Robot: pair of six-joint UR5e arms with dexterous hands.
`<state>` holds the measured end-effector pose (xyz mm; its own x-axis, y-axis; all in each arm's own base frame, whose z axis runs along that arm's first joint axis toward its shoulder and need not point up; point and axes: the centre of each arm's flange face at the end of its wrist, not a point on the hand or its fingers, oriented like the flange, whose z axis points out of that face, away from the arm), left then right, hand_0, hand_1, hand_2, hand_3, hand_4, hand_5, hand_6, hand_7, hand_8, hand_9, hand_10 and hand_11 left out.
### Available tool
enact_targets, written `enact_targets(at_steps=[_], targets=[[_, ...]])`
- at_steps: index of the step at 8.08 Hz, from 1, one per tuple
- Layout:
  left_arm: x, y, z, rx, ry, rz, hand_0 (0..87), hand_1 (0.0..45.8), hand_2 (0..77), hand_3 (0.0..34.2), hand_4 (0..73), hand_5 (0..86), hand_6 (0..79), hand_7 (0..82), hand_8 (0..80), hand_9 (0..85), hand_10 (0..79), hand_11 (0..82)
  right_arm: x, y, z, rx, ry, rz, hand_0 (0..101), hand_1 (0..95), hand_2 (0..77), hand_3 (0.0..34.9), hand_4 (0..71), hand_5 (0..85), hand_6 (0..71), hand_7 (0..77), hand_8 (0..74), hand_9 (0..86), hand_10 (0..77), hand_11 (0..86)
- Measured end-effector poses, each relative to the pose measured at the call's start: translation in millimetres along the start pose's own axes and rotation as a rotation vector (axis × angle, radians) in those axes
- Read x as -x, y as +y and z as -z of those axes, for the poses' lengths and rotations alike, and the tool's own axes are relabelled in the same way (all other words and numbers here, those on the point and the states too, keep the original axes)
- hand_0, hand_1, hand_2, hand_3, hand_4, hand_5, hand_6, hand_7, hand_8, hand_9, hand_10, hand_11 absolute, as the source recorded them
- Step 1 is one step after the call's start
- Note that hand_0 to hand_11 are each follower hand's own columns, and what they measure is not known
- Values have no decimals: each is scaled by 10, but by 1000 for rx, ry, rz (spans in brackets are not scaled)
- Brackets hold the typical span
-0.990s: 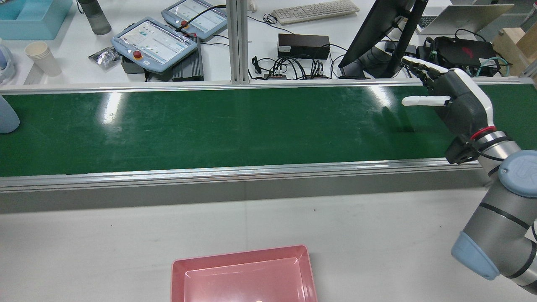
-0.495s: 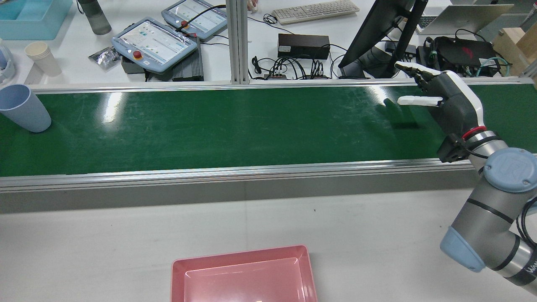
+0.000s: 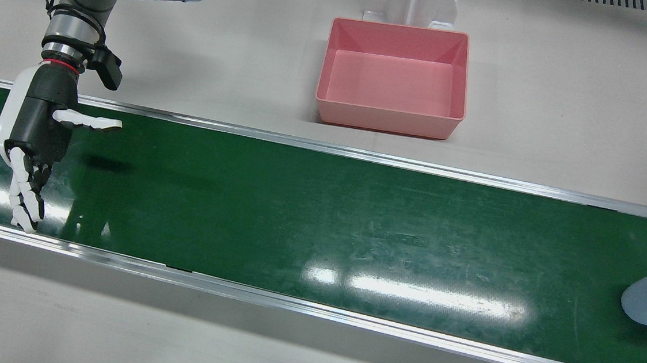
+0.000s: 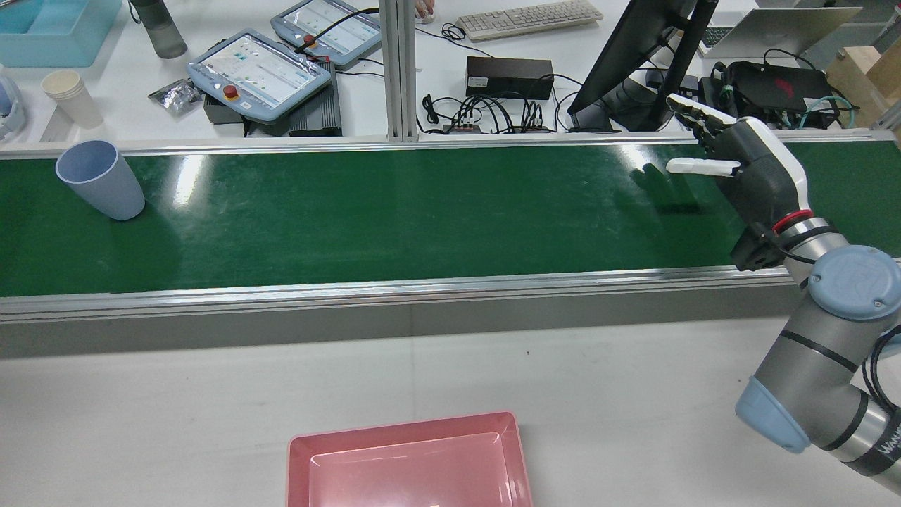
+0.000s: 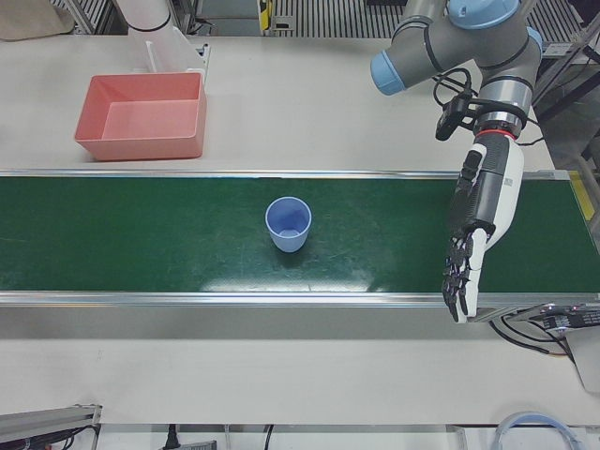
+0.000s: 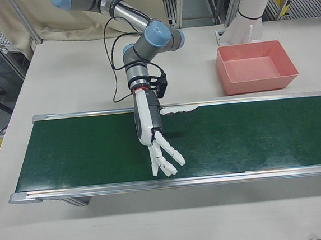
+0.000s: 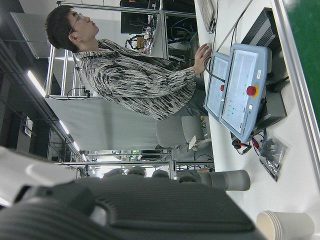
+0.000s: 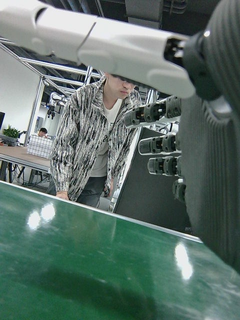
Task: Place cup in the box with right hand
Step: 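Hold the open right hand still as the blue-grey cup approaches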
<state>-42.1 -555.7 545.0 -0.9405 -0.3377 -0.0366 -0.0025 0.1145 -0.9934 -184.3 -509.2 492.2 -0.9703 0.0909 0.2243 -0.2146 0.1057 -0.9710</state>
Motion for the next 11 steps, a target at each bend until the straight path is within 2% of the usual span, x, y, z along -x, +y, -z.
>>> enact_targets(at_steps=[1,5,6,7,11], targets=[[2,-1,-1,0,0,0,0,5,11,0,11,5,5,5,0,0,0,0,-8,-10,0,-2,1,7,521,185,5,0,0,60,65,229,76,131,5,27],[5,-1,-2,0,-1,0,0,5,11,0,11,0,5,5,0,0,0,0,-36,38,-33,5,0,66,514,164,11,0,22,60,65,245,76,136,0,27],[5,-1,-2,0,-1,0,0,5,11,0,11,0,5,5,0,0,0,0,-36,39,-34,6,-1,75,514,164,5,0,5,60,65,245,76,136,5,33],[5,-1,-2,0,-1,0,0,5,11,0,11,0,5,5,0,0,0,0,-40,48,-37,7,-1,81,506,164,5,0,0,60,65,218,76,136,16,33],[3,-5,-1,-1,-1,0,0,5,11,0,11,5,5,5,0,0,0,0,-204,174,-42,27,20,106,505,164,5,0,0,60,65,213,76,136,16,38]])
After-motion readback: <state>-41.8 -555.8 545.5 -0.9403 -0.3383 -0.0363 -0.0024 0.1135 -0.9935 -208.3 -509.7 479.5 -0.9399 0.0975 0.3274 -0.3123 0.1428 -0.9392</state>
